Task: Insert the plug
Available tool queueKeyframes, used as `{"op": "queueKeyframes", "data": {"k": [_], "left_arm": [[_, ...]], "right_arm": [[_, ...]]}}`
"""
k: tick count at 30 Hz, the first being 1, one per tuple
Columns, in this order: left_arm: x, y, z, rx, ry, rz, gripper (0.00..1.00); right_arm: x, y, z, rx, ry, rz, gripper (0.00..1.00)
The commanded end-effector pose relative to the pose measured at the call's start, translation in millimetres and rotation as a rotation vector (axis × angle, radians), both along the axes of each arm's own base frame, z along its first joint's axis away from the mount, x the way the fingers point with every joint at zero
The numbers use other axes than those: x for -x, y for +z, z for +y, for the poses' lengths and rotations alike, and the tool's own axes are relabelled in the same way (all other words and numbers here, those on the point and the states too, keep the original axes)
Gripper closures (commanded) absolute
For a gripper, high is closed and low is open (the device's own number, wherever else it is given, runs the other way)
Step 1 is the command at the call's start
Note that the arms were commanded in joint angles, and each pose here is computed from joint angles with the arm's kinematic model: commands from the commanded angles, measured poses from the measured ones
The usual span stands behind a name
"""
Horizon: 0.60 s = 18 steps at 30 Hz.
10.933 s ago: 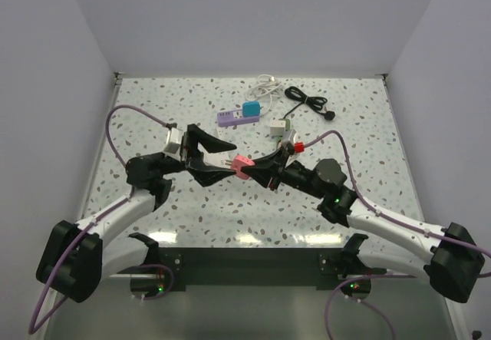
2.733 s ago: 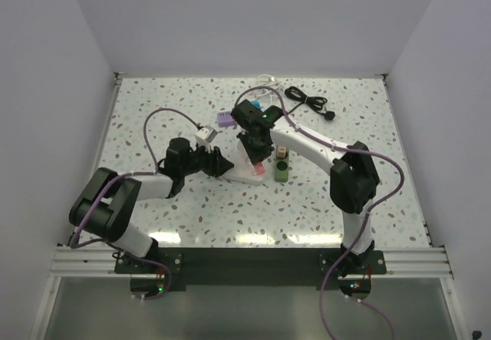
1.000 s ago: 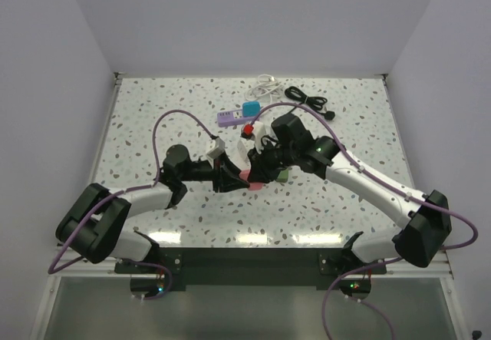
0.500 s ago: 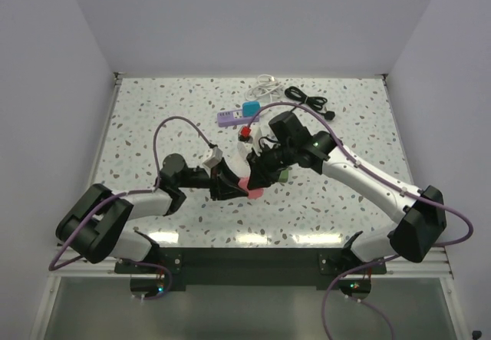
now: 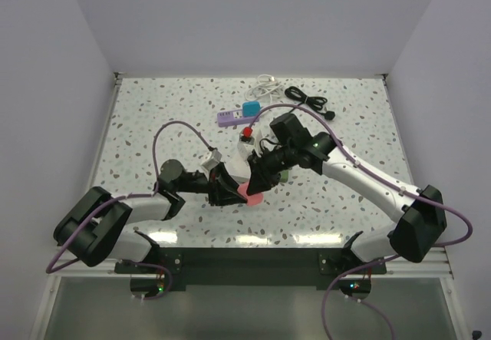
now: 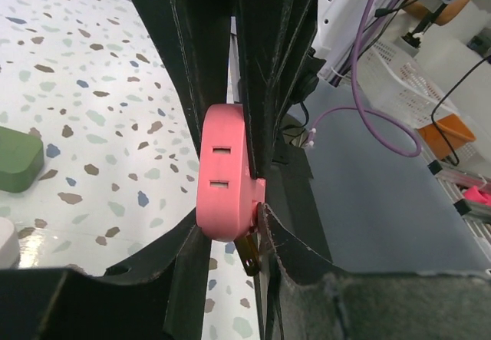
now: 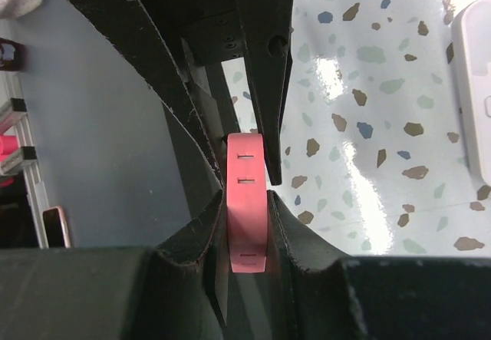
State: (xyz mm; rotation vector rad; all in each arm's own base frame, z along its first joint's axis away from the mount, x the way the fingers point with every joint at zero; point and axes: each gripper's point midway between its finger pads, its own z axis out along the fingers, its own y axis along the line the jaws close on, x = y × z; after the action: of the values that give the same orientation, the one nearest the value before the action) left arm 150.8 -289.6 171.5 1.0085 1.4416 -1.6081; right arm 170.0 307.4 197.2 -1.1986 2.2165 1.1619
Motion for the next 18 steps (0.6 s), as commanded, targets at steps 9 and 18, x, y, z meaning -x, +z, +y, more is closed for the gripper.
{"op": "queueKeyframes", "data": {"k": [9,18], "left_arm": [[57.2,56.7,-0.4,0.218,-0.226,-0.279,1.0],[37.3,80.8,-5.5,0.293,-0.085,-0.176,1.0]], "right_arm": [[-54.7,42.3,41.3,-0.241,-0.098,-0.171,0.98],[-54.2,60.0,31.4,-0.324,-0.209,-0.212,0.51]]}}
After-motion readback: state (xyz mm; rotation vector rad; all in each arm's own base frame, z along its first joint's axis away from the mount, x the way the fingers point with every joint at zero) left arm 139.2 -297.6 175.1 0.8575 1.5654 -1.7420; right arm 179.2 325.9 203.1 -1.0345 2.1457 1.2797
